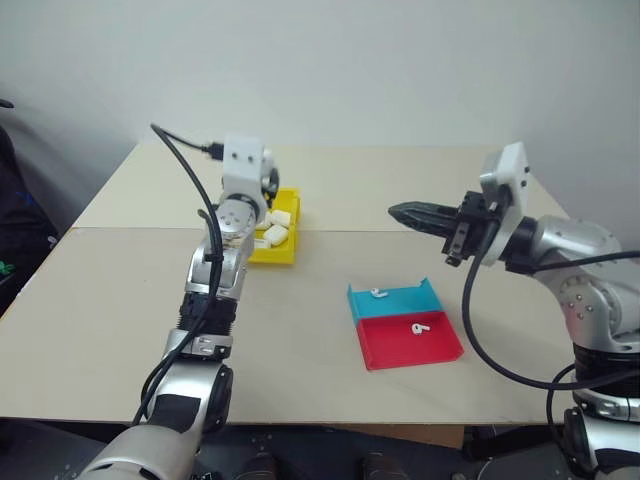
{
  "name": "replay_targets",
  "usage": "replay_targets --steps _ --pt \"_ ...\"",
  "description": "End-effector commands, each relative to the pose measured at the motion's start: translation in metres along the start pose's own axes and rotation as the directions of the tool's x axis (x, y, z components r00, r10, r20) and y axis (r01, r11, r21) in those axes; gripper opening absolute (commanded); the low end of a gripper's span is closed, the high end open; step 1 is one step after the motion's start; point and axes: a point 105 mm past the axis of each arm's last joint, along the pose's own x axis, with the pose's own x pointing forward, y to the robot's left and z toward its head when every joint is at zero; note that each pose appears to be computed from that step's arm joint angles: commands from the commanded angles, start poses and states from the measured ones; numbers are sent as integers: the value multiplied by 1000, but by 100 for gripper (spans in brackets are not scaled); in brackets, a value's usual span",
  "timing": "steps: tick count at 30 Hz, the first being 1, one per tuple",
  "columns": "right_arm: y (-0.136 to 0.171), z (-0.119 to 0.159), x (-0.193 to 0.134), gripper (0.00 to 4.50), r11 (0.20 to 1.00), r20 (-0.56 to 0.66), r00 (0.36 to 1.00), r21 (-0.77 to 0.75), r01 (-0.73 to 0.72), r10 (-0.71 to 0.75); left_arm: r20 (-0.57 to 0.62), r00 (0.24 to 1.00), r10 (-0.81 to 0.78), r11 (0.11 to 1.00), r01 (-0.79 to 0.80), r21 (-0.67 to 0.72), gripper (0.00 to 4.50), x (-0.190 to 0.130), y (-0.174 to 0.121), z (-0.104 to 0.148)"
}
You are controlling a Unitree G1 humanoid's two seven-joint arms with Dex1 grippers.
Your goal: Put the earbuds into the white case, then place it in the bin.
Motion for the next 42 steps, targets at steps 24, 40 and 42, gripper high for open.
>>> replay_targets --steps 24,40,42 --pt "15 -25 -19 0 988 -157 987 -148 -43 19 330 859 -391 889 446 -107 448 -56 -17 27" --pt "5 -62 -151 0 940 -555 829 -243 -239 67 -76 469 -880 453 877 161 448 -219 56 -17" --pt "3 -61 -162 0 941 -575 816 -243 -237 57 -130 473 -872 453 878 155 448 -228 68 -20"
